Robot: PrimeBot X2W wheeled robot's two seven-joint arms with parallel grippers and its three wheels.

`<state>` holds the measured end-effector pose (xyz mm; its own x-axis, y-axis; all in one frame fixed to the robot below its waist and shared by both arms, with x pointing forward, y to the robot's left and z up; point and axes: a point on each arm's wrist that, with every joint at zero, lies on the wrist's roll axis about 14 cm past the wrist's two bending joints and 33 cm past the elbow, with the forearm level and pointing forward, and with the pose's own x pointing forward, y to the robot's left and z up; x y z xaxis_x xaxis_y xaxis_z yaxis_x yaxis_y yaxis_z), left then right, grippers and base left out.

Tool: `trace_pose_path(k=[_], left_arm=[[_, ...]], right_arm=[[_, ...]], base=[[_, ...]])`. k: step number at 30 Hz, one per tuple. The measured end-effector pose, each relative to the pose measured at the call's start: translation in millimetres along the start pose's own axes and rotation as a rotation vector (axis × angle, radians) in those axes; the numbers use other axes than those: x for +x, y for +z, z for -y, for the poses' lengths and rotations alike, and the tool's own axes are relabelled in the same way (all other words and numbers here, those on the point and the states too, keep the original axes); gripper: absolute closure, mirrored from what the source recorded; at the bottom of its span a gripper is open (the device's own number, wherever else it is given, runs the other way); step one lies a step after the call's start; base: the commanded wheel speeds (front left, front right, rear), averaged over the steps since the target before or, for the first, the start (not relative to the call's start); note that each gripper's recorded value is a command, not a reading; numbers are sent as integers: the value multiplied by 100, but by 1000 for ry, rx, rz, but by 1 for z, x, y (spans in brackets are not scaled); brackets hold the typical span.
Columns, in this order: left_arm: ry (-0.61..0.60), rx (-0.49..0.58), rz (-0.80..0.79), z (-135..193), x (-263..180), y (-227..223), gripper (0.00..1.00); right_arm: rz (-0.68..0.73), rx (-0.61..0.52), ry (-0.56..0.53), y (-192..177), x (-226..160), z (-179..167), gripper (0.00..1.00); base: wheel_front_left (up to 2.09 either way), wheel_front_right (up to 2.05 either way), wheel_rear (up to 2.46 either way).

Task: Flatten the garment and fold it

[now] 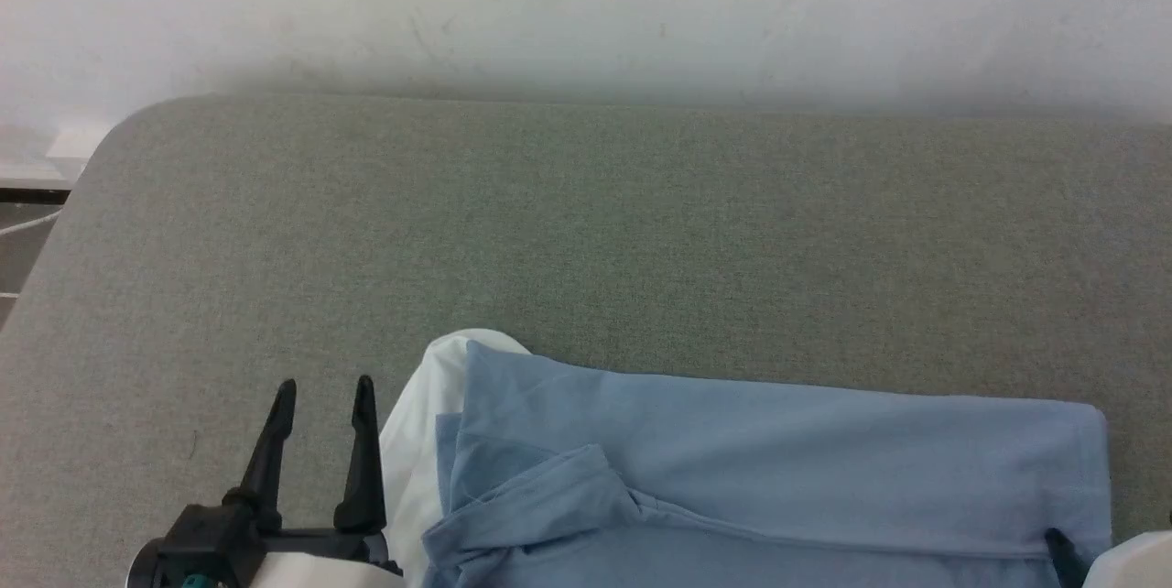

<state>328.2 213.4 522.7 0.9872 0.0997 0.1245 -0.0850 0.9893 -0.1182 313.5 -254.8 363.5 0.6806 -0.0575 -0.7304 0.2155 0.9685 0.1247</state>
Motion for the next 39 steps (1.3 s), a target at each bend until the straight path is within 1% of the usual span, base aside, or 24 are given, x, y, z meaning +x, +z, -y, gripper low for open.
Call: trace_pose_path(k=[5,6,7,8,12,17,20,24,26,28,31,34,39], left_arm=[[10,3,-4,-4,4,-2,0],[10,4,-6,-5,4,-3,0],[13,6,-9,-6,4,-3,0],[16,7,-12,-7,4,-4,0],[19,5,-17,-8,4,-6,0],[11,-3,-9,-6,3,-4,0],[5,-5,-2,-4,2,-2,0],[-2,-9,0,-2,2,-1,0],[-4,-10,-2,-1,2,-2,0],[-6,-11,-3,0,2,-2,0],[-6,-12,-4,0,1,-3,0],[-7,-14,-4,0,0,-3,0],[-13,-24,3,1,-2,-1,0]], right_arm=[[-25,-7,15,-3,7,-4,0],[-30,-11,19,-4,8,-5,20],[-34,-11,23,-4,9,-6,78],[-38,-12,29,-4,10,-7,100],[-20,-26,65,-1,13,-19,100],[62,-27,49,12,7,-11,100],[126,-36,1,30,2,8,100],[206,-56,-111,57,-7,50,100],[208,-81,-159,62,-10,67,100],[210,-87,-174,63,-12,70,100],[217,-93,-157,64,-12,62,100],[238,-109,-118,70,-13,46,100],[242,-135,12,69,-21,1,100]], base=[[0,0,0],[0,0,0],[0,0,0],[0,0,0],[0,0,0],[0,0,0],[0,0,0],[0,0,0],[0,0,0],[0,0,0],[0,0,0],[0,0,0],[0,0,0]])
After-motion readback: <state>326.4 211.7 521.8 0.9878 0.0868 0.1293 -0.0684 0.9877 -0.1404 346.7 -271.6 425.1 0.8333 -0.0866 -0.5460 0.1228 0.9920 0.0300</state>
